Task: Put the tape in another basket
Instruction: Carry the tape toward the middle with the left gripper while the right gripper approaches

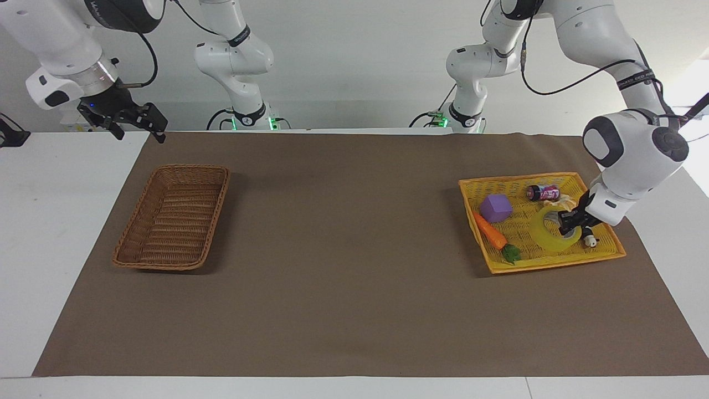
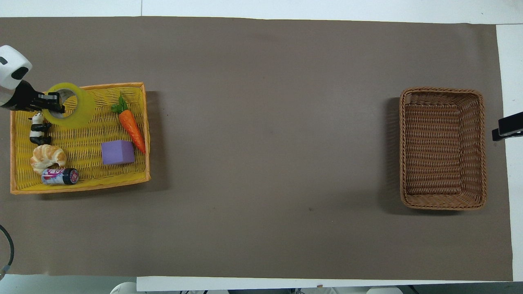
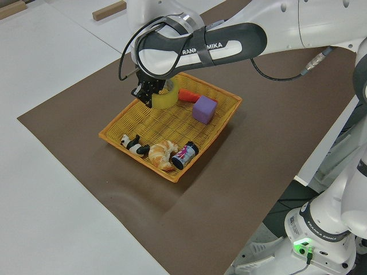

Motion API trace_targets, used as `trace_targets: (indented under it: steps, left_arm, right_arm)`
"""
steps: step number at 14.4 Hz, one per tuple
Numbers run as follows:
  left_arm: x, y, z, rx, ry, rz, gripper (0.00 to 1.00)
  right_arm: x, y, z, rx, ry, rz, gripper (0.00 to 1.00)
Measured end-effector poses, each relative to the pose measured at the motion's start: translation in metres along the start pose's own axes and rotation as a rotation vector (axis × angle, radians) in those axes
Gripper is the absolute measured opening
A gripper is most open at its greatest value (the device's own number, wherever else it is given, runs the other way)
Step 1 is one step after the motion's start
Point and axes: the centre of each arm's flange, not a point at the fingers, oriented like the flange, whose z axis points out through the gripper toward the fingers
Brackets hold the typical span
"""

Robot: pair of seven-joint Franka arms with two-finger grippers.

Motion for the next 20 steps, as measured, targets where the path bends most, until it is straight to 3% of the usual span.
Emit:
trace_targets:
  steps: [3, 5, 7, 10, 13, 15, 20]
  left_arm:
    - [0.002, 0.115, -0.046, -0.106, 0.003, -0.125, 0.22]
    - [-0.016, 0.209, -0.050, -0.159, -0.023, -0.198, 0.22]
    - [-0.058, 0.317, -0.045, -0.183, -0.068, -0.238, 0.22]
    - [-0.124, 0.436, -0.046, -0.225, -0.031, -0.219, 0.22]
    - [-0.122, 0.436, -0.047, -0.232, -0.025, -0.231, 0.22]
    - [-0.111, 0.422, -0.048, -0.233, -0.019, -0.250, 0.22]
    - [-0.109, 0.419, -0.047, -0.234, -0.019, -0.244, 0.22]
  right_arm:
    - [0.000, 0.000, 0.000, 0.000, 0.000, 0.000, 0.99]
    - [0.000, 0.000, 0.000, 0.000, 0.000, 0.000, 0.99]
    - [0.000, 0.000, 0.000, 0.000, 0.000, 0.000, 0.99]
    - [0.000, 0.000, 0.000, 0.000, 0.000, 0.001, 0.99]
    - [-0.002, 0.014, 0.001, 0.004, -0.012, 0.024, 0.99]
    - [-0.005, 0.027, 0.003, 0.068, -0.023, -0.011, 1.00]
    - [0.010, -0.004, 0.012, 0.511, 0.054, -0.069, 1.00]
